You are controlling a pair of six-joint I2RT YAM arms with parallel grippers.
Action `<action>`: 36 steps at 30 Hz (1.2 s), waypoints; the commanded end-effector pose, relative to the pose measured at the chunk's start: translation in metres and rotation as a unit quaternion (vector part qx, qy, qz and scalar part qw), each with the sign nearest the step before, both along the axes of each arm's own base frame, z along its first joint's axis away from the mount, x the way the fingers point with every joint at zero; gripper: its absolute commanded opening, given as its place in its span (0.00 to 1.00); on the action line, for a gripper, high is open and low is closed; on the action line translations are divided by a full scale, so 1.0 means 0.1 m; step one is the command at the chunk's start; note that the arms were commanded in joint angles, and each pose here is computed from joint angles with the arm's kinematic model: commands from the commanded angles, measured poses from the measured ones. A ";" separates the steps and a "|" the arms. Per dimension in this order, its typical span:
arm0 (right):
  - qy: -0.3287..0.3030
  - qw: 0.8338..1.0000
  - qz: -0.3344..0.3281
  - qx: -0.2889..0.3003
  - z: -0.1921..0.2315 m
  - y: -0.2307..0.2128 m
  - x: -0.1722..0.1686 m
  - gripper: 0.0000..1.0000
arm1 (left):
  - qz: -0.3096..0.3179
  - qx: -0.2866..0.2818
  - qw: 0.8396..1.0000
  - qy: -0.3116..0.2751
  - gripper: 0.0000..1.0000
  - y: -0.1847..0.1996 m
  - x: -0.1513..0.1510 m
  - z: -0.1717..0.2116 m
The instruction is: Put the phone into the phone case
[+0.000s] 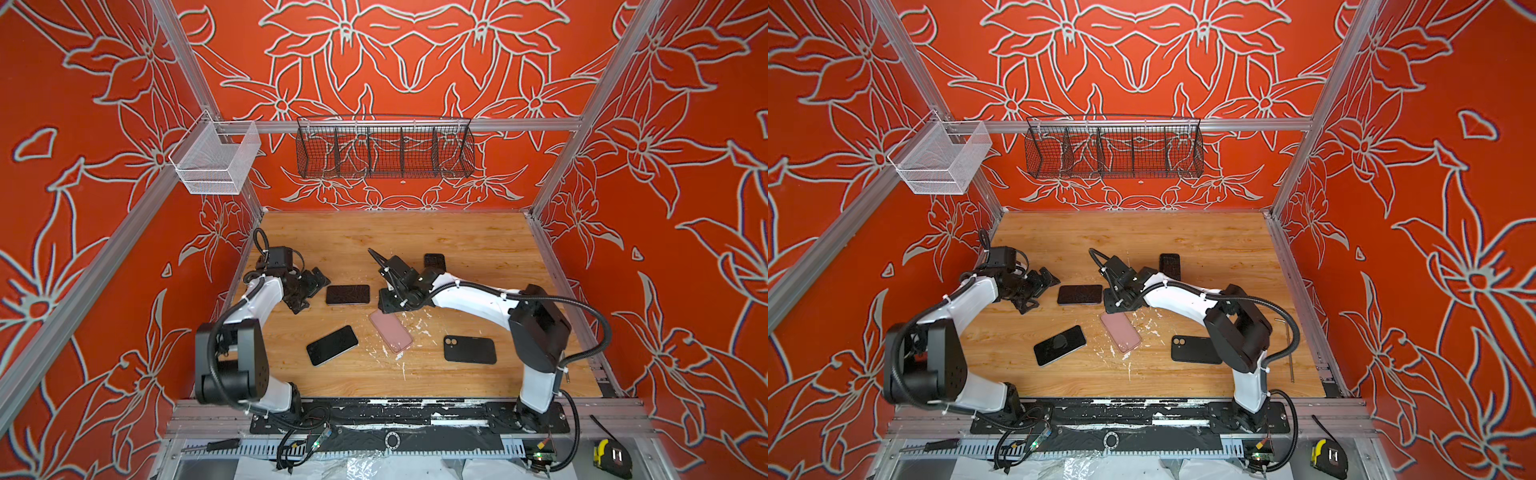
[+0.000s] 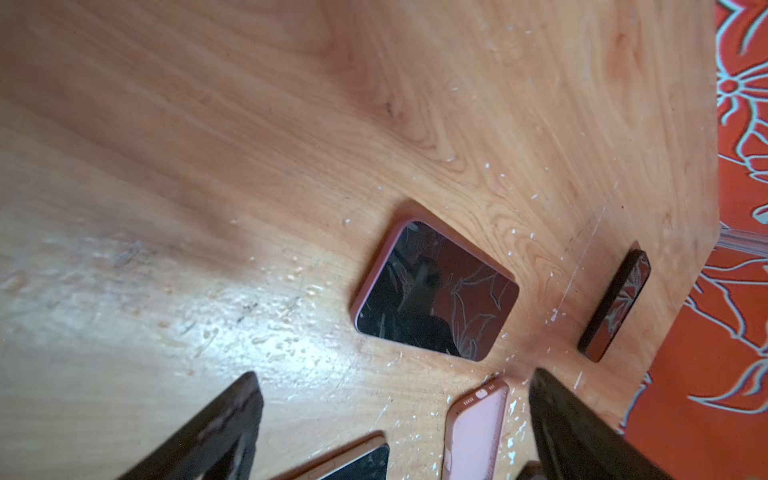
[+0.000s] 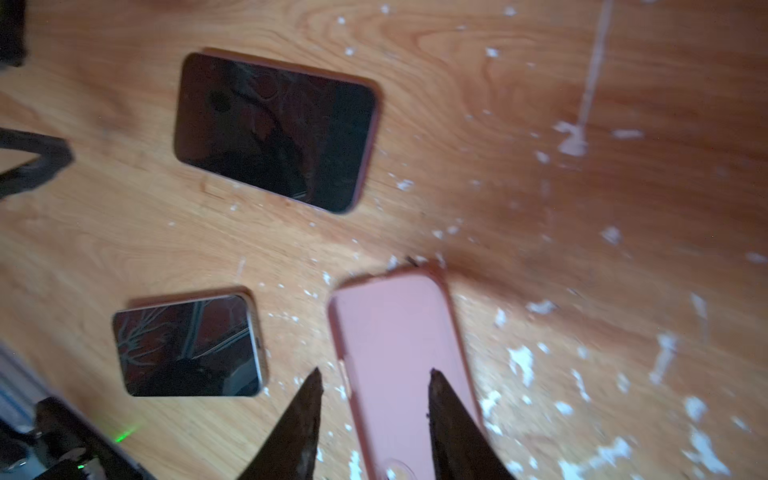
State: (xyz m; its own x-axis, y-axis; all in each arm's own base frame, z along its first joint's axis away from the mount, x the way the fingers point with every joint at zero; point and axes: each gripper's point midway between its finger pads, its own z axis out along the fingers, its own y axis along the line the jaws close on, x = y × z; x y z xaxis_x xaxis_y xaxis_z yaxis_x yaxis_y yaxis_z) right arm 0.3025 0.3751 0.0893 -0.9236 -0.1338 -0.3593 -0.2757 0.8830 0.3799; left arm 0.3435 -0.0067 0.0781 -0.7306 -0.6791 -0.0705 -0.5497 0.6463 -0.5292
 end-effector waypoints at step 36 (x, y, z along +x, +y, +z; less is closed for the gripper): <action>0.125 0.974 -0.010 0.188 -0.86 0.34 0.44 0.48 | -0.144 -0.160 0.976 -0.033 0.99 -0.76 0.34 -0.14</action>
